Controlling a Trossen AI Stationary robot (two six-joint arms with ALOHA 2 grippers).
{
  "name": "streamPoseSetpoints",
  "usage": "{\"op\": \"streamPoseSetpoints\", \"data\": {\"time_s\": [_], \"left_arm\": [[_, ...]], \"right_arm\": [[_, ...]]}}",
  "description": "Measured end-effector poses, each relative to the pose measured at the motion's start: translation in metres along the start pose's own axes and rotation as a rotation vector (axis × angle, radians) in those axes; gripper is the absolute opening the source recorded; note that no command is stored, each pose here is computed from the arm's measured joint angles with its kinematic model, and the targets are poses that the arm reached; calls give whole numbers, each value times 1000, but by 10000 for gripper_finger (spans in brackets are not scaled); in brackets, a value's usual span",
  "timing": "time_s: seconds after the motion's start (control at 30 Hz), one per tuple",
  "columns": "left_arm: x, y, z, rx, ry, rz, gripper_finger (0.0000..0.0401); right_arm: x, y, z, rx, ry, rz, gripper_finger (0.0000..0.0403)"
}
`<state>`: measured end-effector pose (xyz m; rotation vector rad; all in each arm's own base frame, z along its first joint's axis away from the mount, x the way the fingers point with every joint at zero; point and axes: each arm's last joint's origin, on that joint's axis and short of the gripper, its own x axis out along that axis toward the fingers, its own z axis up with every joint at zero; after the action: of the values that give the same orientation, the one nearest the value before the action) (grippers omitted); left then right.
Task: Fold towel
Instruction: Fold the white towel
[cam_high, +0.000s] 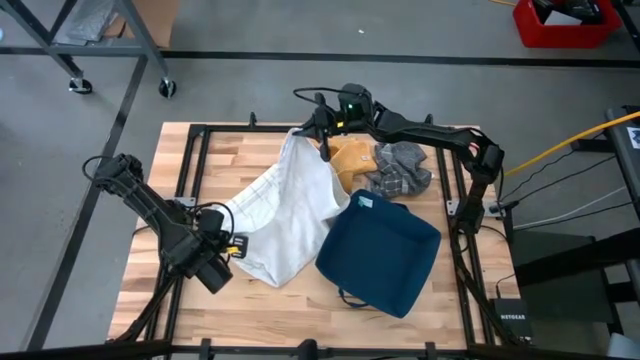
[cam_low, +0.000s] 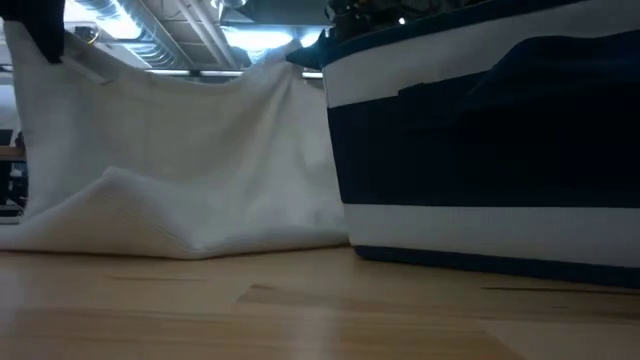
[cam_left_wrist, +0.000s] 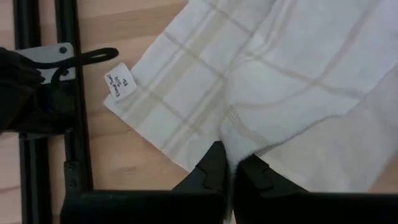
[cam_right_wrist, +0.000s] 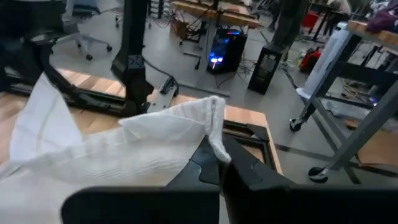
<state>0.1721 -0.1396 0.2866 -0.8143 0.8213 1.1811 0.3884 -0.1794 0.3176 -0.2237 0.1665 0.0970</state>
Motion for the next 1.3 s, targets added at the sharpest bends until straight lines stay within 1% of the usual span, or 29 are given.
{"op": "streamPoseSetpoints", "data": {"time_s": [0.1, 0.2, 0.4, 0.47, 0.57, 0.73, 0.87, 1.0, 1.1, 1.3], "left_arm": [[3, 0, 2, 13, -26, -4, 0], [-1, 3, 12, 42, -32, -43, 0], [-19, 24, 49, 53, -111, -219, 0], [-23, 33, 62, 60, -106, -252, 0], [-28, 46, 75, 81, -92, -290, 0], [-34, 63, 90, 112, -49, -343, 0], [-38, 77, 99, 120, -36, -390, 0], [-31, 90, 106, 120, -17, -394, 0], [-21, 101, 108, 116, 16, -371, 0], [-11, 126, 121, 75, 1, -389, 0]], "right_arm": [[5, -1, -5, 25, -13, 1, 1], [7, -3, -4, 39, -43, -6, 1], [4, -8, -2, 68, -72, -25, 1], [5, -10, 1, 90, -77, -18, 1], [11, -17, 5, 88, -95, -9, 1], [29, -32, 14, 97, -120, -14, 1], [41, -47, 14, 108, -97, 7, 1], [52, -63, 8, 120, -86, 17, 1], [56, -76, 4, 127, -84, 2, 1], [59, -94, -9, 178, -88, -11, 1]]}}
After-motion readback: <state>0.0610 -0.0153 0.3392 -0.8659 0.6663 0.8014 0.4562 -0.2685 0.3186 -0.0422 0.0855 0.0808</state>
